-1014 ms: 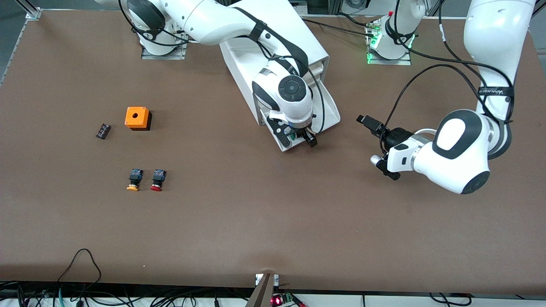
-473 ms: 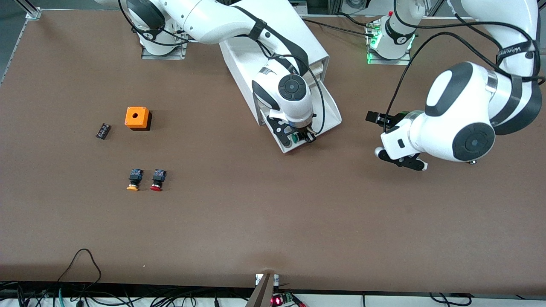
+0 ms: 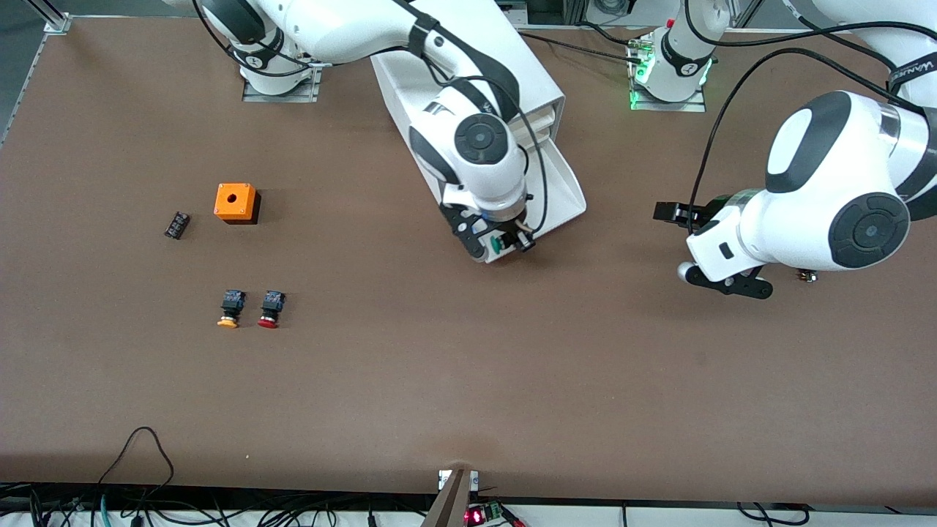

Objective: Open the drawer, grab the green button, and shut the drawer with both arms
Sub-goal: 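Grasp the green button with the right gripper and lift it out, then set the green button on the table while the left gripper pushes the drawer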

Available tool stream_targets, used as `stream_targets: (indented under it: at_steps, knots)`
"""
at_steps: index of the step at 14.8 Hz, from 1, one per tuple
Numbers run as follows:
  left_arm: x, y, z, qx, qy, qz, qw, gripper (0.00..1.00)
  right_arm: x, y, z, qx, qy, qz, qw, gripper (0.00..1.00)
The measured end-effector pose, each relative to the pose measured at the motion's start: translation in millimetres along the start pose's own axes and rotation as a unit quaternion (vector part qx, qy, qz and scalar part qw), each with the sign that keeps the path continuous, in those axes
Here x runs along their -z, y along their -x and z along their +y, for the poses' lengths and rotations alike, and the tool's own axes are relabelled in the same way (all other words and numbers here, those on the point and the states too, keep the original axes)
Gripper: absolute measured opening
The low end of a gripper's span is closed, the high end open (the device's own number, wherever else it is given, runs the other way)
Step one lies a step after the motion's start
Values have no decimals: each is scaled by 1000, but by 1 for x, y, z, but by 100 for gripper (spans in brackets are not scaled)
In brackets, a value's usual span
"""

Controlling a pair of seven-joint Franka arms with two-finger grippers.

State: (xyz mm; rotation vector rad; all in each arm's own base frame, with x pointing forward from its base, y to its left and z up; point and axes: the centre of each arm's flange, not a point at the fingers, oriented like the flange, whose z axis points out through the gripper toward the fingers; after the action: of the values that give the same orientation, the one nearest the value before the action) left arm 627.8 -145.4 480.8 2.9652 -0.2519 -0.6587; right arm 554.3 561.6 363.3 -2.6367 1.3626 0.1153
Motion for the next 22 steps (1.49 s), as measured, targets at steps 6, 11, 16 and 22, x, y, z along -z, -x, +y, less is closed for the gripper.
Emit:
stream_targets:
  at_steps: [6,11,16,22]
  knots:
    - [-20,-30,-5,71,11,44,996,100,24,-136,3,183,57,-5,981,43]
    - [-103,-64,32,140,21,71,987,100,40,-251,25,327,76,-62,940,43]
    - [-164,-66,91,215,26,84,973,96,22,-335,60,417,86,-100,899,43]
    - [-236,-49,168,280,-18,146,949,98,-37,-407,120,462,68,-96,879,43]
